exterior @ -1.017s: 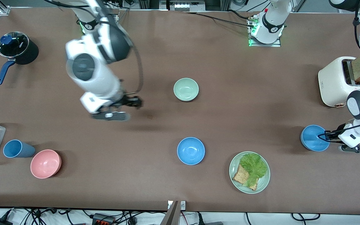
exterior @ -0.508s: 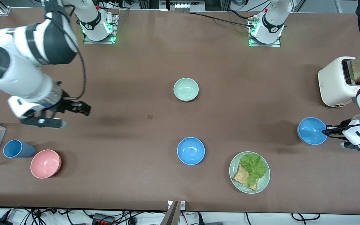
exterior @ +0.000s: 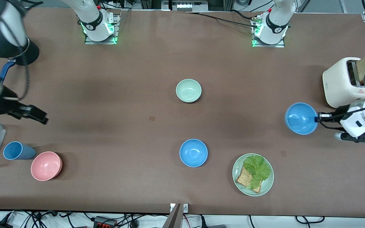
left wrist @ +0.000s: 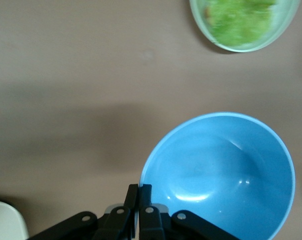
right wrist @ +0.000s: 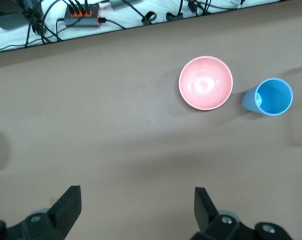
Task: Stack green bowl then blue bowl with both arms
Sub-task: 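Lift the blue bowl with the left gripper and carry it toward the green bowl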
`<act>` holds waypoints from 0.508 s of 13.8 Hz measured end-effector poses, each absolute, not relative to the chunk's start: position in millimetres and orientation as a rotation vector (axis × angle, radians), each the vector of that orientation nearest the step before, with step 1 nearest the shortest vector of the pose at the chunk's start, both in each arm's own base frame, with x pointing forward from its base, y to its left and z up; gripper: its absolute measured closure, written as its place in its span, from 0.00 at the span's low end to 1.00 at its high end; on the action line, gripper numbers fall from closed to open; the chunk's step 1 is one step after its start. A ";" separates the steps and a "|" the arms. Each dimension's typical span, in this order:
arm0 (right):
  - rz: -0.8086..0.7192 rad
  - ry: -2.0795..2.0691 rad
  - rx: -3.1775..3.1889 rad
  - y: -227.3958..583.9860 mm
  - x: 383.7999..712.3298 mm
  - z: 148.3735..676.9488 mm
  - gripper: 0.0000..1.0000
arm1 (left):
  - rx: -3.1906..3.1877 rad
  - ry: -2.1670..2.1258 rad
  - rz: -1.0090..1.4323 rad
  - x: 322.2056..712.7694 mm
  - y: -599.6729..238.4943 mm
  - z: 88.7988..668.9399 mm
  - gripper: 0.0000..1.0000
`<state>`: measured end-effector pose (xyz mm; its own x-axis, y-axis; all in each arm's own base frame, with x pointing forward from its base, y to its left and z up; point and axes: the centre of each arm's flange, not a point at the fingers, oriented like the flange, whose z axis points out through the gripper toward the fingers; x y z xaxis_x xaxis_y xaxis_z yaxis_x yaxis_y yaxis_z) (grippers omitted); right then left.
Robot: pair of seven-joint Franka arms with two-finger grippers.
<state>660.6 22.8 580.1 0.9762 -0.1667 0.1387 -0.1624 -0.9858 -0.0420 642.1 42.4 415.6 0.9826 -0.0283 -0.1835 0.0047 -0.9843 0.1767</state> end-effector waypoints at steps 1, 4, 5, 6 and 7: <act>-0.235 0.209 -3.092 5.2 658.3 586.8 0.00 | 2.946 0.027 -0.288 638.8 16.7 428.7 0.96; -0.224 0.092 -3.109 -43.8 648.0 598.0 0.00 | 2.938 0.235 -0.317 623.1 -87.6 463.0 0.96; -0.198 0.091 -3.109 -48.3 645.1 597.7 0.00 | 2.930 0.302 -0.327 615.5 -121.5 471.0 0.96; -0.174 0.086 -3.107 -47.0 642.9 597.4 0.00 | 2.922 0.356 -0.335 607.2 -152.4 477.6 0.96; -0.159 0.076 -3.103 -43.3 641.4 597.6 0.00 | 2.909 0.410 -0.336 600.0 -177.2 482.8 0.96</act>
<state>641.4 -43.3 597.6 0.9936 -0.0507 0.1012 -0.0473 -0.9982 -0.0356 600.0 -177.2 482.8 0.9361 0.2498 -0.2475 0.2917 -0.9447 0.1497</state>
